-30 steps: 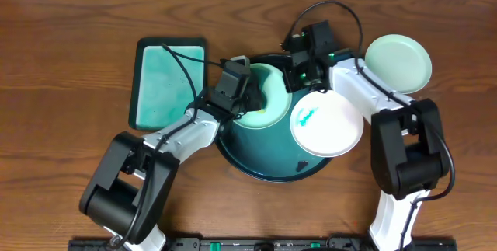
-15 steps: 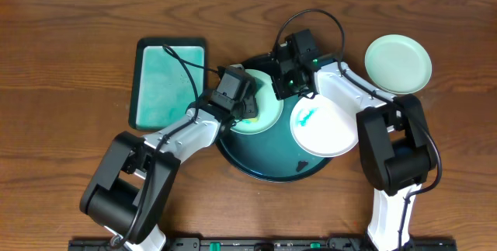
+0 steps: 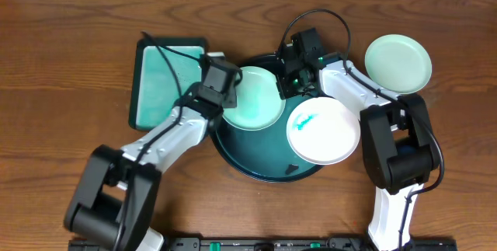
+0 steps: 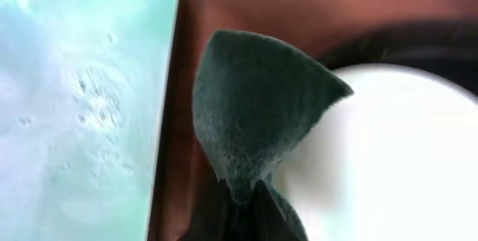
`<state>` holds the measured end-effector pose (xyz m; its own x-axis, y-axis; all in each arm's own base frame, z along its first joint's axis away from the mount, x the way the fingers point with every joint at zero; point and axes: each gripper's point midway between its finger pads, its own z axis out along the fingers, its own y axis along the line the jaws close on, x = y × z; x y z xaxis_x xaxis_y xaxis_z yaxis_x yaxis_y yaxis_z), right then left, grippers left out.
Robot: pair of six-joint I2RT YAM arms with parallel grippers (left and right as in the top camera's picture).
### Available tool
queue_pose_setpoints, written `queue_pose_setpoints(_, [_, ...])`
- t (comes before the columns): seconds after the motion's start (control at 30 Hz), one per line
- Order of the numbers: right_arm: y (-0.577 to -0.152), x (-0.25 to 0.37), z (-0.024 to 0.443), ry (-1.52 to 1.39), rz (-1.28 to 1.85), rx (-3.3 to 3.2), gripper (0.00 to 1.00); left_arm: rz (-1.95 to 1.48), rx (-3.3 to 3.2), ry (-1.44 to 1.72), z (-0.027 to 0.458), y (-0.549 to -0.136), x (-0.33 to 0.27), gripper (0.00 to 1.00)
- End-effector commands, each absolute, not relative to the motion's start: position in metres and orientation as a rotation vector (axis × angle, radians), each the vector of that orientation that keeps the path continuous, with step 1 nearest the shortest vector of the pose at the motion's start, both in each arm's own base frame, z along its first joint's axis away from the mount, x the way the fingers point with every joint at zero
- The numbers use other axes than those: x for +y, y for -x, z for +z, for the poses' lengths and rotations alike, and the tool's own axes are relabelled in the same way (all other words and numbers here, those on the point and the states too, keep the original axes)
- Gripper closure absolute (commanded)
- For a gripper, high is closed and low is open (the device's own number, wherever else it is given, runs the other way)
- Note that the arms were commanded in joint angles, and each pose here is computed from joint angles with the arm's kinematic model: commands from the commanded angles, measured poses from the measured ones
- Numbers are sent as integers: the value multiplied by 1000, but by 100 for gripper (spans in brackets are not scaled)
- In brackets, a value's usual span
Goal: Clean dirty plates on tray and stack at the side
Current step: 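Scrub the mint plate again with the sponge, right gripper holding it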
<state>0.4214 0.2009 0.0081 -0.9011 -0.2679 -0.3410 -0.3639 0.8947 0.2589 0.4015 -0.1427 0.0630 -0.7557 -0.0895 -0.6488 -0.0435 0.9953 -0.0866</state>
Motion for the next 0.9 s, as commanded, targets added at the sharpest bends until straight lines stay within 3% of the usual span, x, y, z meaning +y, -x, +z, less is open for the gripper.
queue_pose_setpoints(0.0, [-428,160,-17,382,251,2828,99,-329,2443,56,70,-397,-170,93])
queue_pose_setpoints(0.13, [-427,161,-17,387,252,2827,99,-657,2447,127,78,-391,-211,93])
queue_pose_setpoints(0.43, [-428,162,-17,427,247,2816,99,-655,2500,48,44,-385,-232,93])
queue_pose_setpoints(0.7, [-428,162,-9,460,243,2799,99,-131,2485,40,20,-404,-157,93])
queue_pose_setpoints(0.87, [-432,163,15,509,240,2739,99,-103,2419,127,46,-419,-126,93])
